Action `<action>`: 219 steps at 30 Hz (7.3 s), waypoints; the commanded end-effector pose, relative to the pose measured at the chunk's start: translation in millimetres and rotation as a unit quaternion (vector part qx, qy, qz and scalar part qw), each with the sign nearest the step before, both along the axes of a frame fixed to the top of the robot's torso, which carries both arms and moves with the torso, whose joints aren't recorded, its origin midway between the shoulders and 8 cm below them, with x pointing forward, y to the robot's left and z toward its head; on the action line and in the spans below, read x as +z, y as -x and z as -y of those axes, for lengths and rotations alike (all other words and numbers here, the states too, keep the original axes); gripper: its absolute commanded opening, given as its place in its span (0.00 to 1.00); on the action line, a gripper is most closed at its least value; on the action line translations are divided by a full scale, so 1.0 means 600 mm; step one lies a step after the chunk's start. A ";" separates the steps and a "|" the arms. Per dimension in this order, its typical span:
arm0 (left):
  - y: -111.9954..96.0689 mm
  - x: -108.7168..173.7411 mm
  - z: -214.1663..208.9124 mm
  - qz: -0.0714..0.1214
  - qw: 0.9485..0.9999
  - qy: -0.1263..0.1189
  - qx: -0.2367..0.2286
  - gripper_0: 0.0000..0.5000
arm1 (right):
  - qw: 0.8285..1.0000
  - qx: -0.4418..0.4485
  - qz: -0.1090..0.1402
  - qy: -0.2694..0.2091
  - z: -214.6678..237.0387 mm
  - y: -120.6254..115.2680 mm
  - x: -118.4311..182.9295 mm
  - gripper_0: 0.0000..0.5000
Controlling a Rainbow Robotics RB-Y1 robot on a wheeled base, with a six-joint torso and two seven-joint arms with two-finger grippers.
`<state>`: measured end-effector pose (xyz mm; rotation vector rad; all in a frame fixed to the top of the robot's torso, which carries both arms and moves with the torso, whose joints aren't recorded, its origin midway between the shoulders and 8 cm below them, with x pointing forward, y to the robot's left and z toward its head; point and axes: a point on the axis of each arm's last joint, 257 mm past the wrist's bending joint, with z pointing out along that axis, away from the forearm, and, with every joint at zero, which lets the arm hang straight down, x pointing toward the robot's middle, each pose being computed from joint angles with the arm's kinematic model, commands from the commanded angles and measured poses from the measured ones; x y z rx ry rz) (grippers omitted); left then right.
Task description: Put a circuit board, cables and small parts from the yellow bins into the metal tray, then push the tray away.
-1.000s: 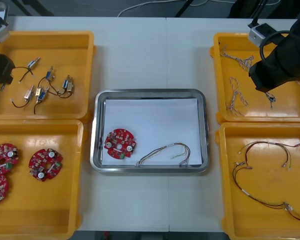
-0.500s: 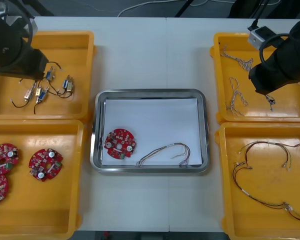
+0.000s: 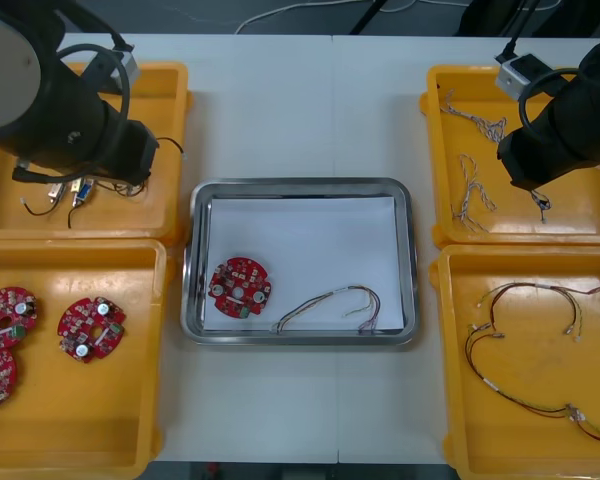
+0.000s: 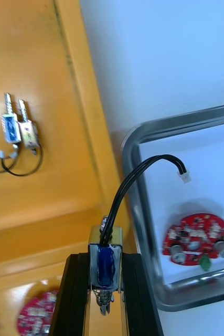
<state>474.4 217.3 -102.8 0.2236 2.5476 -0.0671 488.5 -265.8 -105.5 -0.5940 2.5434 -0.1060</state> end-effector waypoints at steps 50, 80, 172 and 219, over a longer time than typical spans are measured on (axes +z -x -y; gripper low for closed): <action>-0.054 -0.147 0.179 -0.053 0.996 0.024 0.063 0.00 | 1.000 -0.004 0.005 -0.002 -0.008 0.007 0.006 0.00; -0.116 -0.158 0.173 -0.024 0.997 0.006 0.067 0.00 | 1.000 -0.004 0.005 -0.002 -0.008 0.007 0.006 0.00; -0.110 0.078 -0.263 0.068 0.984 -0.003 0.165 1.00 | 0.847 0.492 0.015 0.199 -0.412 -0.002 -0.170 0.00; -0.158 -0.021 -0.329 0.054 0.995 -0.082 0.022 1.00 | 0.919 0.371 -0.024 0.134 -0.324 0.008 -0.050 1.00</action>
